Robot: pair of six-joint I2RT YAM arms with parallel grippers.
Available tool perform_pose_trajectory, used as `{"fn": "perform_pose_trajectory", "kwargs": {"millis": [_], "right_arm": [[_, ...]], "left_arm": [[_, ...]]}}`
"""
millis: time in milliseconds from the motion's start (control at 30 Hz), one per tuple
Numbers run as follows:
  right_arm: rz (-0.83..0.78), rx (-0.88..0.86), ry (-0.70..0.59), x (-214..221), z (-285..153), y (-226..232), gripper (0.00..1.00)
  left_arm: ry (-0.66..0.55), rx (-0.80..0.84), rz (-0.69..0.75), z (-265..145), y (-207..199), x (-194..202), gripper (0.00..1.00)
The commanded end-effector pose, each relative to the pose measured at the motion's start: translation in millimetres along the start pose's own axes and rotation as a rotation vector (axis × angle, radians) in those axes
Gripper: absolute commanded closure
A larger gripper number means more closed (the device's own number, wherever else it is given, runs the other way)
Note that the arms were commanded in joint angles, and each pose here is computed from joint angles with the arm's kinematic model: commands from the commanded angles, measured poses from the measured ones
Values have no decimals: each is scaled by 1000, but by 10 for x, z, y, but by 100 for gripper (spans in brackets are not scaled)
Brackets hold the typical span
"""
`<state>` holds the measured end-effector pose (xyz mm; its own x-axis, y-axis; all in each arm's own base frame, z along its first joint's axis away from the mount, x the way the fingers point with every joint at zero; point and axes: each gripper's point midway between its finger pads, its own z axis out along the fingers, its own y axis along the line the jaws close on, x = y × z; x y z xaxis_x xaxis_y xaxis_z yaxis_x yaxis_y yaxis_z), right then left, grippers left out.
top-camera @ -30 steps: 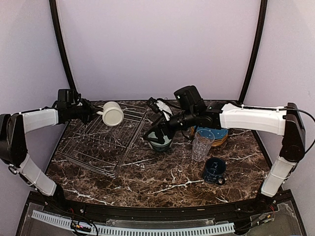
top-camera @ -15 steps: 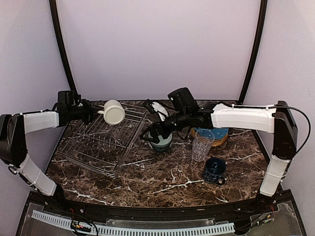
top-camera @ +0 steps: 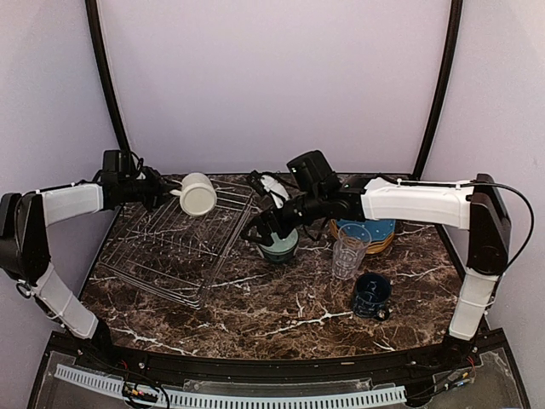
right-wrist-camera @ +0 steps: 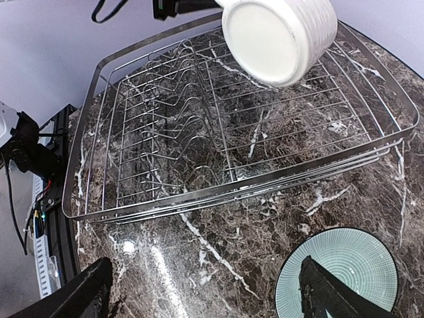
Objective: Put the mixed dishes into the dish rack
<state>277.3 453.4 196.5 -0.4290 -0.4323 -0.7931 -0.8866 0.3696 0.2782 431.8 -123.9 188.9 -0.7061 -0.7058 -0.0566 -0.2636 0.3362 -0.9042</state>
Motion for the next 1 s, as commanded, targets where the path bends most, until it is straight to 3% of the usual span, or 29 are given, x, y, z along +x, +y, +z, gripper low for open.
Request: {"fn": "perform_pose_trajectory", "kwargs": {"millis": [0,167,300,533,667,967], "right_arm": [[-11,18,-9,-97,18,-37,5],[-86,-3,-17,-217,-101,47,5],[-212,-26,-40,-347,-352,188,5],[-388,19,-65,-398,-702,273,4],[-442,34,-76,-416,-786,282,1],[-445,-143,-42,-376,-598,445,6]], "left_arm": [[-8,57,433,-258,-728,18,99],[26,113,761,-433,-1024,312,99],[156,202,996,-504,-1200,860,99],[340,279,1073,-701,-1283,1372,99],[413,311,1217,-778,-1281,1649,99],[524,386,1279,-767,-1333,2073,99]]}}
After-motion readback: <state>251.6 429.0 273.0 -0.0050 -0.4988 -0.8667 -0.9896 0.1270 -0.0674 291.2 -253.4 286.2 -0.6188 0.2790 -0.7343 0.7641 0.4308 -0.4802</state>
